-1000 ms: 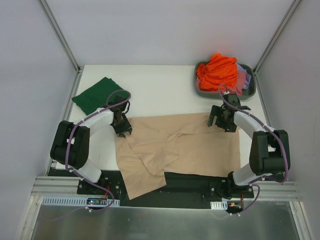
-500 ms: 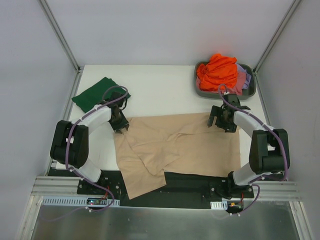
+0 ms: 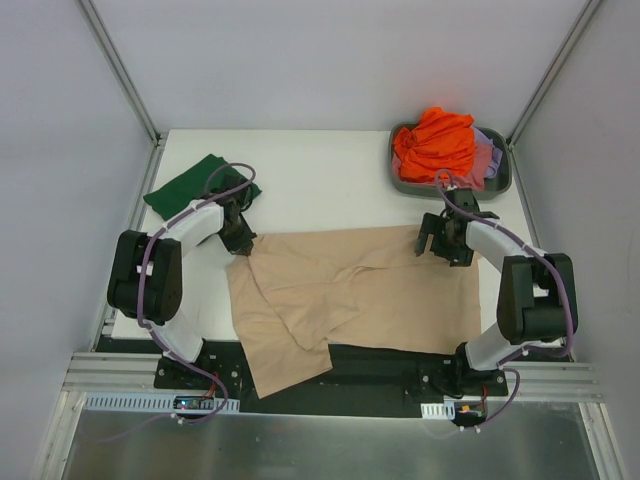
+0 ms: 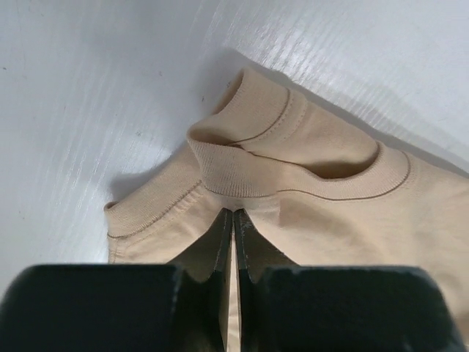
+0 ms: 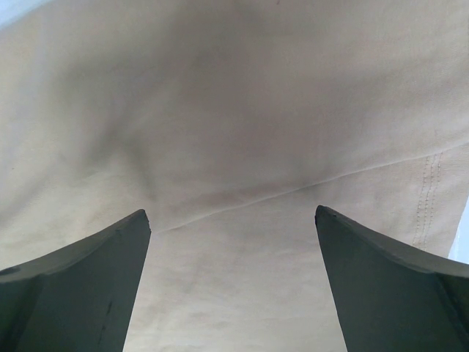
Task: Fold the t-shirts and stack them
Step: Fold the flattened tshirt in 1/3 of the way
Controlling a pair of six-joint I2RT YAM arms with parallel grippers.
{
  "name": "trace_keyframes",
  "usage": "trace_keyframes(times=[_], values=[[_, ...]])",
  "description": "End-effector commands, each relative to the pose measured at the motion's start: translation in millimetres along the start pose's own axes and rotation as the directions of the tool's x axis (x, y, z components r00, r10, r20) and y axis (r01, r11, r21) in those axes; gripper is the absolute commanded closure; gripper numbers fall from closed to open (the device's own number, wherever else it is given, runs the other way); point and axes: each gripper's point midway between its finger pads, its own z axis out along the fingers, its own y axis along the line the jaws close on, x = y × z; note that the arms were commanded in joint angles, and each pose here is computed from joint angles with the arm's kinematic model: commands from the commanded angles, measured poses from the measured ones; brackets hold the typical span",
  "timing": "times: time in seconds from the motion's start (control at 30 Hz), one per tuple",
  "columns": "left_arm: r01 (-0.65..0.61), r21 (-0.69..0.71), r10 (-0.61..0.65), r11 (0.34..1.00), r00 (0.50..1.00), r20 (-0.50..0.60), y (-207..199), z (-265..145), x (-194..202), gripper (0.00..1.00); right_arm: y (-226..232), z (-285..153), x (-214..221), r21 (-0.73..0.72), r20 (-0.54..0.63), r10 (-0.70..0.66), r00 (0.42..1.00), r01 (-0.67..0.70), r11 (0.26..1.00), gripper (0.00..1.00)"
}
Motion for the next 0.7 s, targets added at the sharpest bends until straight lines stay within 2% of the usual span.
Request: trace_keyframes(times=[0.0,0.1,0.33,0.67], values=[[0.014,0.031,-0.017,0.999,0.997,0.081,-10.1,-18.4,-29.9,1.00,-5.4,1.1,-2.5,0.021,-0.002,0.001,1.000,-0.001,1.000,0.03],[0.024,0.047,-0.029,0.999,0.995,0.095,-12.9,-21.0,-41.6,1.00,-8.1,1.4,-2.3,0.032,-0.001,0.006,1.000,-0.006,0.999,0.02],[-0.042,0.070,0.034,0.997,0.993,0.116,-26.9,-20.2,-69.2,1.00,-11.5,8.0,1.5,0.049,-0.036,0.004,0.999,-0.002,0.999,0.03],[-0.043,0.053,0.040,0.998,0.998,0.051,-32.0,16.6,-95.6,1.00,-18.4,13.9,3.5,0.078,-0.055,0.017,0.998,-0.012,0.997,0.03]])
